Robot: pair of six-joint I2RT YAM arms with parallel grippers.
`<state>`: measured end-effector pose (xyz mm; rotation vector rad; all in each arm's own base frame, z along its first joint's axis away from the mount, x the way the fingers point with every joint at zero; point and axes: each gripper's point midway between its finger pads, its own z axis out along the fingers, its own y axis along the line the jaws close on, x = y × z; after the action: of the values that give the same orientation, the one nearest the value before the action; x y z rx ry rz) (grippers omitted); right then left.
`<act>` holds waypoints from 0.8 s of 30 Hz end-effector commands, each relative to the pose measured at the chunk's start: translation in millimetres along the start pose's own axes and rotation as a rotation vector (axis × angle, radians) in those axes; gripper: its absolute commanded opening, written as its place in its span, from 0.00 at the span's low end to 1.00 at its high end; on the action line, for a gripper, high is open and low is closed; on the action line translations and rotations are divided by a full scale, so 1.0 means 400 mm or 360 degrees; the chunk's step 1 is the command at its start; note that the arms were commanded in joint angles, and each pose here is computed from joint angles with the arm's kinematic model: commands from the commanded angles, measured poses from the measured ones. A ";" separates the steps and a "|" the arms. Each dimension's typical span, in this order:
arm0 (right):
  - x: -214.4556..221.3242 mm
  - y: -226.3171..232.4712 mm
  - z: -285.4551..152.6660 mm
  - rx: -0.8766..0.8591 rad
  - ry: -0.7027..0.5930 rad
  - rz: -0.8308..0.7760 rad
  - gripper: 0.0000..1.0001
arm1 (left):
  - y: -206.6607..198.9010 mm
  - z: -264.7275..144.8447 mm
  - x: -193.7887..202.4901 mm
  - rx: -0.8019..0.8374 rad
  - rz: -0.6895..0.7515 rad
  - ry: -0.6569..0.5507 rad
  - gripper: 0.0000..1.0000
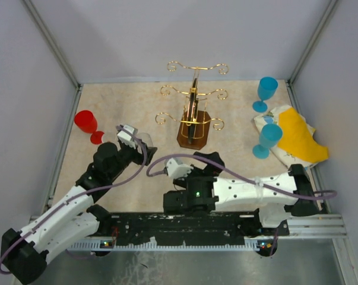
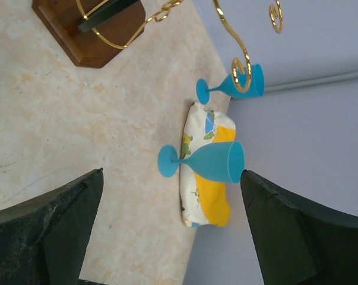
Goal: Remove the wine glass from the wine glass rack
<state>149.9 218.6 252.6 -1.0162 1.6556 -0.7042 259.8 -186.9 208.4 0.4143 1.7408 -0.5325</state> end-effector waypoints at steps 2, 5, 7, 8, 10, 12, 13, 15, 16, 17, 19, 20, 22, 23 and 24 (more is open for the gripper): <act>-0.010 -0.140 0.011 0.0006 0.0040 0.0550 0.96 | 0.022 0.023 -0.011 -0.0093 -0.0111 -0.0170 0.65; -0.012 -0.178 0.009 -0.0004 0.0035 0.0694 0.96 | 0.047 0.036 0.003 -0.0172 -0.0125 -0.0229 0.66; -0.010 -0.190 0.010 -0.0006 0.0037 0.0748 0.96 | 0.070 0.045 0.008 -0.0257 -0.0121 -0.0270 0.66; -0.008 -0.198 0.010 -0.0005 0.0040 0.0778 0.96 | 0.083 0.049 0.016 -0.0301 -0.0118 -0.0274 0.67; -0.004 -0.208 0.013 -0.0003 0.0047 0.0817 0.97 | 0.100 0.056 0.030 -0.0363 -0.0097 -0.0291 0.68; 0.000 -0.221 0.012 0.0002 0.0043 0.0851 0.97 | 0.111 0.054 0.031 -0.0418 -0.0073 -0.0334 0.69; 0.002 -0.227 0.012 0.0004 0.0043 0.0871 0.97 | 0.115 0.052 0.026 -0.0440 -0.0056 -0.0368 0.70; 0.010 -0.237 0.014 0.0007 0.0047 0.0900 0.97 | 0.120 0.051 0.013 -0.0472 -0.0010 -0.0427 0.72; 0.014 -0.240 0.016 0.0006 0.0050 0.0914 0.97 | 0.126 0.053 0.011 -0.0497 0.0016 -0.0432 0.72; 0.018 -0.245 0.019 0.0006 0.0055 0.0925 0.97 | 0.131 0.056 0.008 -0.0522 0.0033 -0.0438 0.72; 0.027 -0.251 0.023 0.0003 0.0062 0.0948 0.97 | 0.134 0.063 0.005 -0.0535 0.0076 -0.0450 0.73; 0.031 -0.256 0.024 0.0006 0.0066 0.0963 0.97 | 0.137 0.066 0.007 -0.0549 0.0086 -0.0454 0.73; 0.041 -0.269 0.026 0.0008 0.0072 0.1007 0.97 | 0.143 0.069 0.007 -0.0575 0.0100 -0.0487 0.74; 0.045 -0.274 0.027 0.0010 0.0077 0.1026 0.97 | 0.149 0.071 0.009 -0.0599 0.0109 -0.0498 0.74; 0.047 -0.279 0.029 0.0013 0.0077 0.1047 0.97 | 0.155 0.077 0.017 -0.0623 0.0117 -0.0493 0.74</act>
<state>185.6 159.2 320.4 -0.5058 1.8848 -0.3720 307.0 -158.6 160.3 0.1841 1.6114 -0.2193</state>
